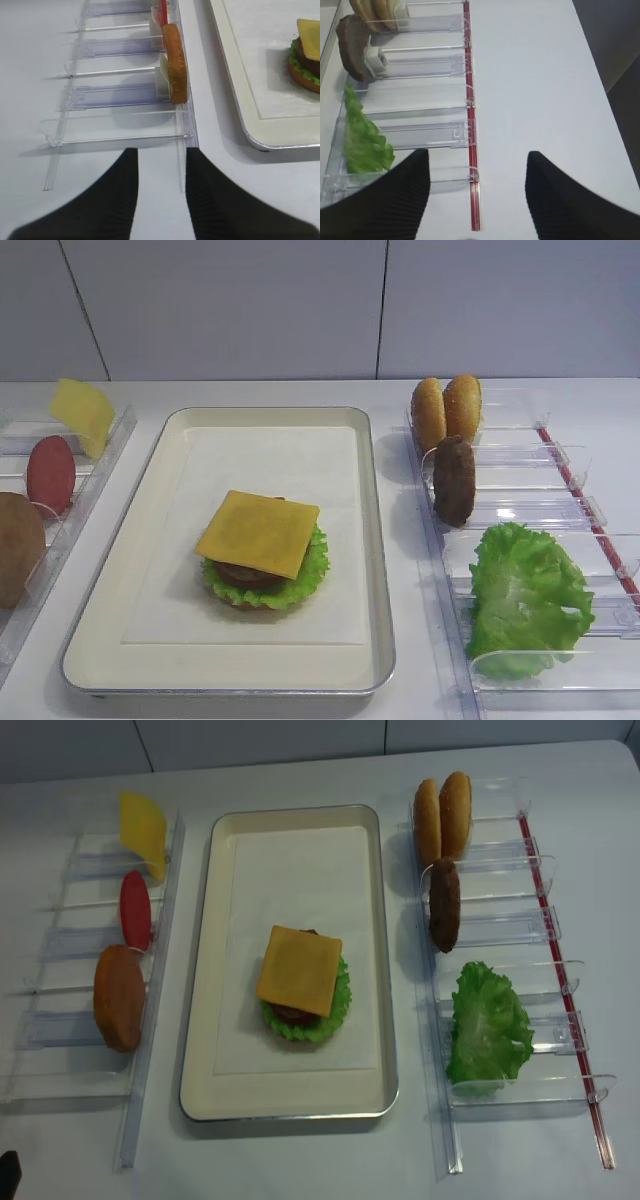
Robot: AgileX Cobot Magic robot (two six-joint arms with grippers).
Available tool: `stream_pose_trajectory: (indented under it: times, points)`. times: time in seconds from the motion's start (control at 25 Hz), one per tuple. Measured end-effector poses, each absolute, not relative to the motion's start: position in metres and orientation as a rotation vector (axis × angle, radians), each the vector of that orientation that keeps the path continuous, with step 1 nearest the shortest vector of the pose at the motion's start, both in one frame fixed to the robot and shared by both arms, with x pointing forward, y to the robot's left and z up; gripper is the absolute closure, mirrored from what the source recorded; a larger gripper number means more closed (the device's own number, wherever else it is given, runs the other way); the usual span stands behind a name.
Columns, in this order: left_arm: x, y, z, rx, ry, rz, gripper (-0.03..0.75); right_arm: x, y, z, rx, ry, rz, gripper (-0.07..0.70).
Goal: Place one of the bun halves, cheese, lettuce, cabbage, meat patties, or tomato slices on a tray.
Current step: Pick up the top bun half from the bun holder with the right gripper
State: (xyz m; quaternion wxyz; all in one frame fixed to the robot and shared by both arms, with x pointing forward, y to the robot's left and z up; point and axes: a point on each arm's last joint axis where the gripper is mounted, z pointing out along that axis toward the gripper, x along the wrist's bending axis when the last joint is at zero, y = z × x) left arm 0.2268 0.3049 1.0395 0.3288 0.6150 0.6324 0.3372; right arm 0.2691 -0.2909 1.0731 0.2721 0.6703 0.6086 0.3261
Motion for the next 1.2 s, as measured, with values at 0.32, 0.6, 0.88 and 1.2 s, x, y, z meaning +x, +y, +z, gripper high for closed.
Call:
stream_pose_trajectory:
  times: [0.32,0.6,0.88,1.2]
  points:
    - [0.227,0.305,1.039,1.609,1.655,0.883,0.499,0.335,-0.298,1.119,1.912,1.725,0.801,0.212]
    - [0.227,0.305,1.039,1.609,1.655,0.883,0.499,0.418,-0.294,1.137,1.981,1.907,0.871,0.212]
    - [0.227,0.305,1.039,1.609,1.655,0.883,0.499,0.496,-0.277,1.140,1.967,2.049,0.882,0.212]
    - [0.227,0.305,1.039,1.609,1.655,0.883,0.499,0.574,-0.213,1.119,1.964,2.189,0.799,0.212]
